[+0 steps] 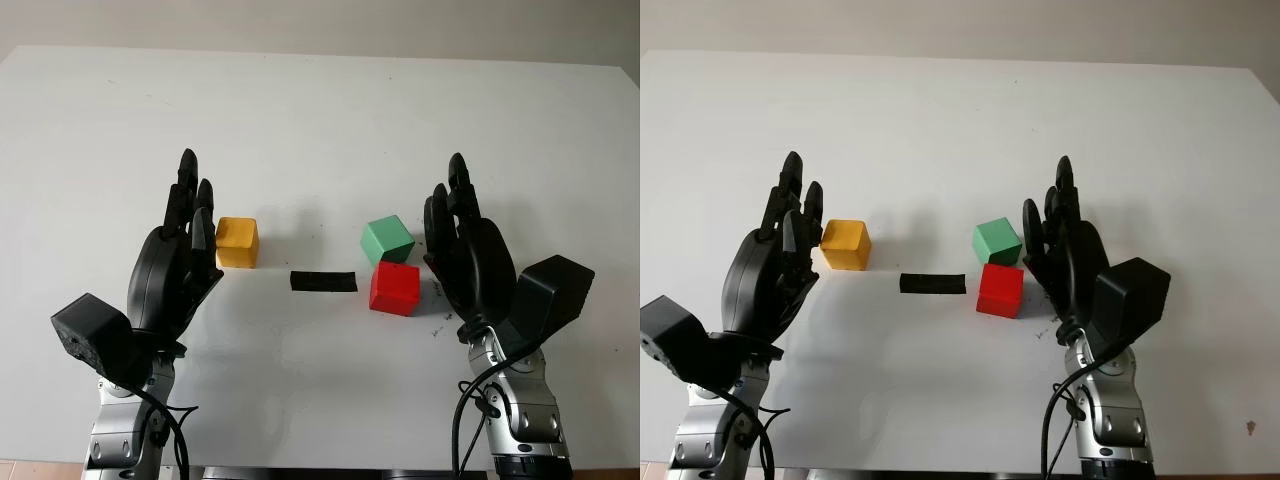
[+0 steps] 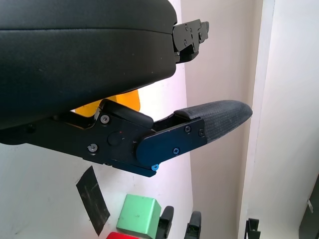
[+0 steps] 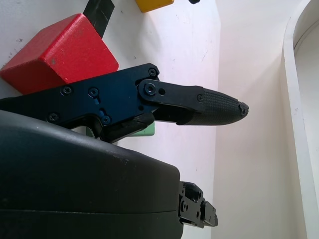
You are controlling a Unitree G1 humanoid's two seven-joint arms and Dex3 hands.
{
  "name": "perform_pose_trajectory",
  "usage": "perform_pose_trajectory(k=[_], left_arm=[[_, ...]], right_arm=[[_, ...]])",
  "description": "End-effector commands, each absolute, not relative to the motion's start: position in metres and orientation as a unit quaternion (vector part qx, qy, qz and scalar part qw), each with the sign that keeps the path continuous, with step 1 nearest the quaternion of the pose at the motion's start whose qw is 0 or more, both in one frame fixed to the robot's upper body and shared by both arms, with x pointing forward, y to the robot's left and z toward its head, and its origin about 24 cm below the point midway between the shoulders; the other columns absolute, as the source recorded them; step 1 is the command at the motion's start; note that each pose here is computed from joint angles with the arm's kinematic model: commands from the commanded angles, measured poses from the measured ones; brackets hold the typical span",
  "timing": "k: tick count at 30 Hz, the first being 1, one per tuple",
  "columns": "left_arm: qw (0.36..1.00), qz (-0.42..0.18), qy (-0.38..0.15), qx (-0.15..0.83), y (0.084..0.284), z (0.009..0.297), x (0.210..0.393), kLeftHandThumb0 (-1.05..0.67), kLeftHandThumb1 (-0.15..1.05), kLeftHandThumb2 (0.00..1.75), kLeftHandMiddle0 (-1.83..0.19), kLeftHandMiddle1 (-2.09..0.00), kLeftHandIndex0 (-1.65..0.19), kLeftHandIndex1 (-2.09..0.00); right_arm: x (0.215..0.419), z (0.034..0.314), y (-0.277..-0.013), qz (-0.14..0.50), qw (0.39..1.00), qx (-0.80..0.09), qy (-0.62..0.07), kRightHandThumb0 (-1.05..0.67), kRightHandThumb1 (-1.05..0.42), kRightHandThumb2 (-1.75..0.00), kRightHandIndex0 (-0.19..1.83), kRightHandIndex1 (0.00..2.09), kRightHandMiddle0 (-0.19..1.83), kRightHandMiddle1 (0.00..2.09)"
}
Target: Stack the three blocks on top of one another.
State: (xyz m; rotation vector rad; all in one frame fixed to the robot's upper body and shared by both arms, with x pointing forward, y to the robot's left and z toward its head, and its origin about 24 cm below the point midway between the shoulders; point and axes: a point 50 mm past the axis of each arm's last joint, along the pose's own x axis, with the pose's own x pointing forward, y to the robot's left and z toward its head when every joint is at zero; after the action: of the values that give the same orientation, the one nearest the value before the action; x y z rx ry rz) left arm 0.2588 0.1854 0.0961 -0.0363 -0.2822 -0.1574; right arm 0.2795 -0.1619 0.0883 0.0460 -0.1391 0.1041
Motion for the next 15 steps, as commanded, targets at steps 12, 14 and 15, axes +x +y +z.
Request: perform_pose_trajectory(k=[12, 14, 15], left_arm=[[0.986, -0.077, -0.148, -0.015, 0.1870, 0.0975, 0.2570, -0.72, 1.05, 0.72, 0.19, 0.00, 0.19, 0.00], [0.986, -0.074, -0.149, -0.015, 0.1872, 0.0982, 0.2569, -0.72, 1.05, 0.72, 0.19, 0.00, 0.19, 0.00], [0.986, -0.072, -0.150, -0.013, 0.1873, 0.0989, 0.2570, -0.73, 1.05, 0.72, 0.19, 0.00, 0.19, 0.00]], right_arm=[[0.2783, 0.0888, -0.1647, 0.052, 0.995, 0.025, -0.075, -0.70, -1.05, -0.55, -0.19, 0.00, -0.19, 0.00], [0.2785, 0.0895, -0.1654, 0.052, 0.995, 0.023, -0.076, -0.70, -1.05, -0.55, -0.19, 0.00, -0.19, 0.00], [0.2787, 0.0898, -0.1653, 0.052, 0.995, 0.025, -0.078, -0.70, -1.05, -0.54, -0.19, 0.00, -0.19, 0.00]])
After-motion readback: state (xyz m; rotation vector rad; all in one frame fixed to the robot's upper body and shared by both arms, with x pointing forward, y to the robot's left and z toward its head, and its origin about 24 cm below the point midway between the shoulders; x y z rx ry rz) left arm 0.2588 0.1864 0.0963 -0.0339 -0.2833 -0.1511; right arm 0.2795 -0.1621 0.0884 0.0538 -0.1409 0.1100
